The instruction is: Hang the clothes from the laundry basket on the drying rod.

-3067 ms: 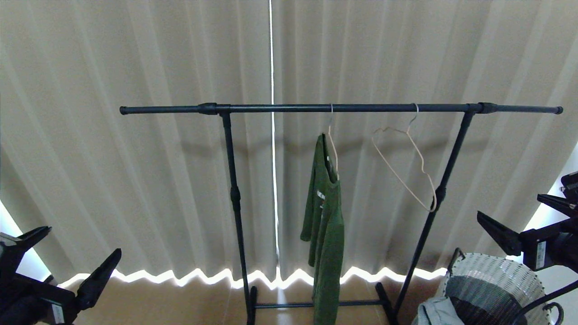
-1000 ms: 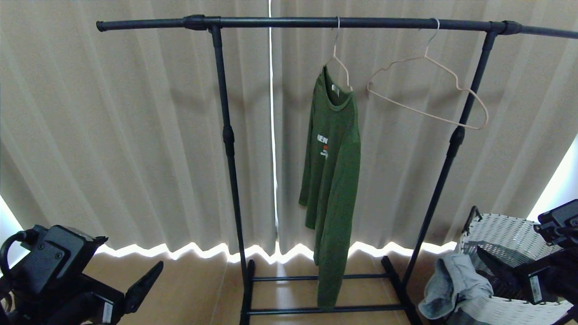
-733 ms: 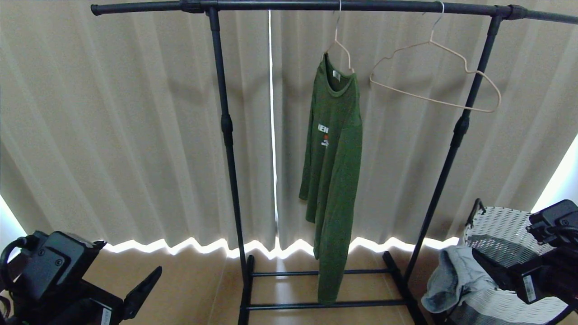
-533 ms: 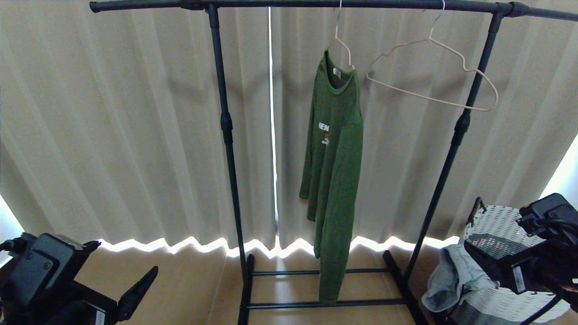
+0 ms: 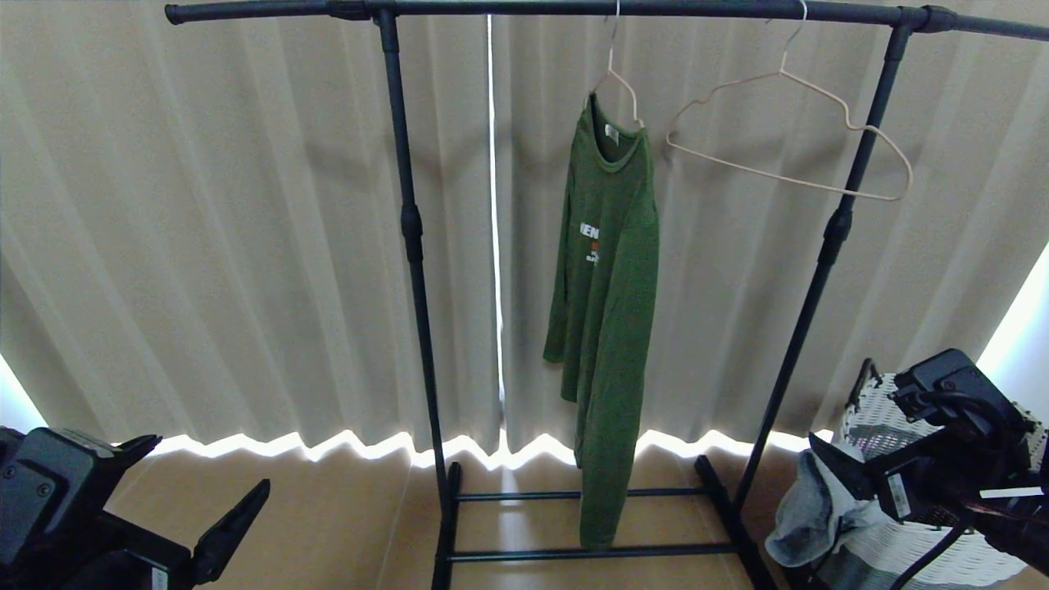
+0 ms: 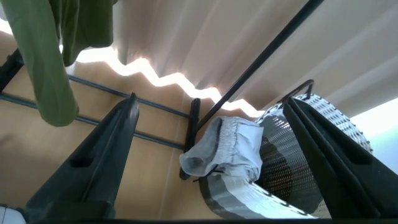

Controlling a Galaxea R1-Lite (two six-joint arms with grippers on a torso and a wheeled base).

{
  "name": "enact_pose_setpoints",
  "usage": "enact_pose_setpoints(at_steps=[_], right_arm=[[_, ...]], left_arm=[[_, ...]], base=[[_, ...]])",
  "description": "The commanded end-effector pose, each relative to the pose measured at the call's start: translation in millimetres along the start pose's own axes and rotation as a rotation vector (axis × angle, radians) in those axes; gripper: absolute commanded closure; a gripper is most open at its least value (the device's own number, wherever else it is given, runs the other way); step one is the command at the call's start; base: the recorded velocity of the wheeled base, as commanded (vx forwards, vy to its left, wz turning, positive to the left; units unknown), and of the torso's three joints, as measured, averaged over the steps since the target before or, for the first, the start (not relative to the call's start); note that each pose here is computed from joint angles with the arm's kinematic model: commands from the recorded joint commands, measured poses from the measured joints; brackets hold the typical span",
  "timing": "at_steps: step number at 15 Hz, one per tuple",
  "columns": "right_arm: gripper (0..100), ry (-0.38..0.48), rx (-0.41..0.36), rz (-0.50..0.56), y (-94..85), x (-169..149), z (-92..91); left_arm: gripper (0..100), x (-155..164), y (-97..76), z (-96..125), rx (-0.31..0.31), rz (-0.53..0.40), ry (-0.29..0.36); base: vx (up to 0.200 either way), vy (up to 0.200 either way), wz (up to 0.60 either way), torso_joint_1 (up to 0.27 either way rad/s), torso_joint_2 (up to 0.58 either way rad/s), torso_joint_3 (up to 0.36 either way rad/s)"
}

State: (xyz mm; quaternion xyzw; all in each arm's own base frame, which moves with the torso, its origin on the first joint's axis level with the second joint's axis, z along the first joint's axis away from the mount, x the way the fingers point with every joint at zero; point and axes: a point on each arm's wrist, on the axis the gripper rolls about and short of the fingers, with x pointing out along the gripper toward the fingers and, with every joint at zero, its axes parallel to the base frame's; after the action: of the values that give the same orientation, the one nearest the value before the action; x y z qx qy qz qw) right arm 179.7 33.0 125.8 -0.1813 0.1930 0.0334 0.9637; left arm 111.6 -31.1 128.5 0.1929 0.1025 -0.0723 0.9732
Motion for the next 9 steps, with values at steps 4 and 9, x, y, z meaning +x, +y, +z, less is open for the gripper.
enact_pose_setpoints(at_steps=[4, 9], right_arm=[[0, 0.017, -0.004, 0.004, 1.2, 0.7, -3.5], [0, 0.027, -0.006, 0.007, 2.0, -0.2, -6.7]], left_arm=[[0, -1.3, 0.0, -0.8, 0.001, 0.001, -0.001], [0, -1.7, -0.5, -2.0, 0.003, -0.003, 0.002]], base=[[0.0, -0.2, 0.0, 0.0, 0.0, 0.005], [0.0, -0.2, 0.0, -0.001, 0.0, 0.005]])
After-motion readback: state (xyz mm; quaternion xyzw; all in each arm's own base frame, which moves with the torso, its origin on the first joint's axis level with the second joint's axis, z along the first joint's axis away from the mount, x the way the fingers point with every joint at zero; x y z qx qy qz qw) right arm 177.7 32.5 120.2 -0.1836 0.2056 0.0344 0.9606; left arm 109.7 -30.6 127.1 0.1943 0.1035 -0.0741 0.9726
